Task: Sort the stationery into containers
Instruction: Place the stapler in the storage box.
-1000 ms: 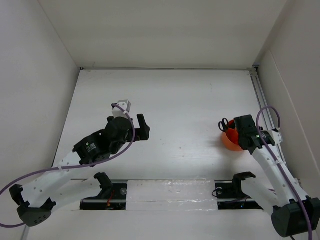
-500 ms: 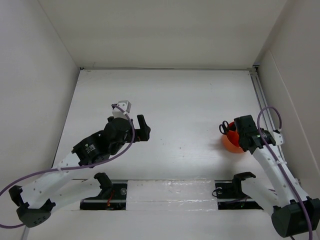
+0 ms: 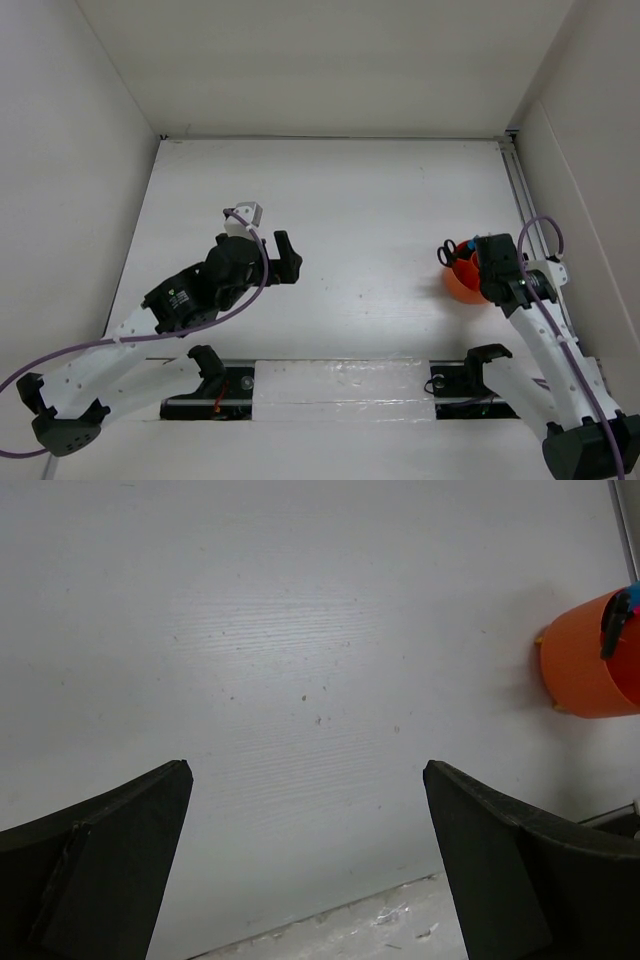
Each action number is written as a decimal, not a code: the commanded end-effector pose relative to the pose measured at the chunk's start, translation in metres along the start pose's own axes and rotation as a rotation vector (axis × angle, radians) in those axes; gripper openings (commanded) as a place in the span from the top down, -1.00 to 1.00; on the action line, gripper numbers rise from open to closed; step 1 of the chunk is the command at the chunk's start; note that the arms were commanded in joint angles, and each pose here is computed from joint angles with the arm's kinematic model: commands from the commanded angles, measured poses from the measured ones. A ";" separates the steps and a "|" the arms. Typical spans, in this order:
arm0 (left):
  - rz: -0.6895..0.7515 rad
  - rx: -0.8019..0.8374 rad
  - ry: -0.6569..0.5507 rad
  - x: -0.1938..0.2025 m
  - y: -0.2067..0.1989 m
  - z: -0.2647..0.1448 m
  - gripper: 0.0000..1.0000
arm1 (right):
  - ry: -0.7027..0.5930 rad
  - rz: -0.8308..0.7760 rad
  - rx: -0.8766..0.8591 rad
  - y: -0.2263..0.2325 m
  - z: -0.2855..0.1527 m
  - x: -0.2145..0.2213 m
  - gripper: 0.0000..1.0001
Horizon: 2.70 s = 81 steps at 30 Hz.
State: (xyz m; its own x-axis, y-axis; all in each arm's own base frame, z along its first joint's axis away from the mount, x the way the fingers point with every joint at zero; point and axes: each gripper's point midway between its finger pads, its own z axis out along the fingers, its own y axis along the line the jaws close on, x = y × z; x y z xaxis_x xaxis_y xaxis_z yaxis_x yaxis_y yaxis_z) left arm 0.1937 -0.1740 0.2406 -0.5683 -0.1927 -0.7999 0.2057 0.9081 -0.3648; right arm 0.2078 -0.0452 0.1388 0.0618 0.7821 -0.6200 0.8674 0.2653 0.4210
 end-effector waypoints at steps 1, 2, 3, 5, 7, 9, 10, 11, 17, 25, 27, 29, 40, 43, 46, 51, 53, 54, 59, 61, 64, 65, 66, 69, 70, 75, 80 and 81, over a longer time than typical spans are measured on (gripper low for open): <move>0.004 0.027 -0.018 -0.003 -0.004 -0.001 -1.00 | -0.020 0.035 -0.045 0.012 -0.004 -0.009 1.00; 0.004 0.027 -0.018 -0.003 -0.004 -0.001 -1.00 | -0.020 0.036 -0.047 0.011 -0.005 -0.009 1.00; 0.004 0.027 -0.018 -0.003 -0.004 -0.001 -1.00 | -0.029 0.036 -0.045 0.008 -0.006 -0.012 1.00; 0.004 0.027 -0.018 -0.003 -0.004 -0.001 -1.00 | -0.031 0.045 -0.055 0.009 -0.008 -0.014 1.00; 0.004 0.027 -0.018 -0.003 -0.004 -0.001 -1.00 | -0.017 0.034 -0.058 0.009 -0.009 -0.011 1.00; 0.004 0.027 -0.018 -0.003 -0.004 -0.001 -1.00 | 0.011 0.003 -0.040 0.008 -0.008 -0.005 1.00; 0.004 0.034 -0.012 -0.002 -0.005 -0.001 -1.00 | 0.039 -0.013 -0.026 0.006 -0.007 0.001 1.00; 0.013 0.034 -0.012 -0.002 -0.005 -0.001 -1.00 | 0.039 -0.015 -0.023 0.009 -0.007 0.001 1.00; 0.010 0.047 -0.013 -0.003 -0.008 -0.001 -1.00 | 0.024 0.037 0.026 0.001 -0.010 -0.004 1.00; 0.023 0.049 -0.001 0.000 -0.008 0.000 -1.00 | -0.005 0.085 -0.029 -0.003 -0.015 -0.013 1.00; 0.023 0.056 0.004 0.001 -0.010 0.000 -1.00 | -0.007 0.098 -0.044 -0.002 -0.018 -0.015 1.00; 0.019 0.062 -0.003 -0.001 -0.011 0.000 -1.00 | -0.007 0.098 -0.044 -0.002 -0.018 -0.015 1.00; 0.019 0.062 -0.003 -0.001 -0.011 0.000 -1.00 | -0.008 0.087 0.030 -0.006 -0.015 -0.014 1.00; 0.019 0.062 -0.003 -0.001 -0.011 0.000 -1.00 | -0.009 0.092 0.023 -0.005 -0.016 -0.015 1.00; 0.019 0.062 -0.003 -0.001 -0.011 0.000 -1.00 | -0.009 0.092 0.023 -0.005 -0.016 -0.015 1.00; 0.019 0.062 -0.003 -0.001 -0.011 0.000 -1.00 | -0.008 0.076 0.030 -0.007 -0.013 -0.013 1.00; 0.019 0.062 -0.003 -0.001 -0.011 0.000 -1.00 | -0.008 0.075 0.032 -0.005 -0.012 -0.012 1.00; 0.023 0.056 0.004 0.002 -0.009 0.002 -1.00 | -0.007 0.068 0.040 -0.005 -0.010 -0.011 1.00; 0.029 0.069 0.003 0.002 -0.010 -0.001 -1.00 | -0.020 0.087 0.019 -0.007 -0.013 -0.015 1.00; 0.025 0.081 0.001 0.001 -0.013 -0.001 -1.00 | -0.032 0.111 -0.009 -0.006 -0.016 -0.019 1.00; 0.025 0.081 0.001 0.001 -0.013 -0.001 -1.00 | -0.032 0.111 -0.008 -0.009 -0.015 -0.018 1.00; 0.025 0.081 0.001 0.001 -0.013 -0.001 -1.00 | -0.041 0.097 0.009 -0.010 -0.012 -0.018 1.00; 0.025 0.081 0.001 0.001 -0.013 -0.001 -1.00 | -0.041 0.092 0.013 -0.008 -0.010 -0.016 1.00; 0.026 0.089 0.007 0.002 -0.014 -0.001 -1.00 | -0.041 0.063 0.059 -0.011 -0.003 -0.012 1.00; 0.022 0.094 0.000 0.001 -0.014 -0.003 -1.00 | -0.041 0.063 0.060 -0.011 -0.003 -0.012 1.00; 0.032 0.101 0.005 0.001 -0.015 -0.003 -1.00 | -0.051 0.085 0.064 -0.013 -0.002 -0.017 1.00; 0.028 0.107 -0.002 0.000 -0.015 -0.005 -1.00 | -0.039 0.077 0.042 -0.007 -0.002 -0.016 1.00; 0.028 0.107 -0.002 0.000 -0.015 -0.005 -1.00 | -0.030 0.070 0.061 -0.010 0.001 -0.013 1.00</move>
State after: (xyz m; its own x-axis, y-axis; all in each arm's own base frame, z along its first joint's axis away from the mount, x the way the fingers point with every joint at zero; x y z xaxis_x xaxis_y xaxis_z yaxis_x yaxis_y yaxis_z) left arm 0.1859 -0.1841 0.2433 -0.5811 -0.1631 -0.7973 0.2811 0.8792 -0.3847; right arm 0.1898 -0.0557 0.1354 0.1125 0.7867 -0.6070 0.9038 0.1729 0.3915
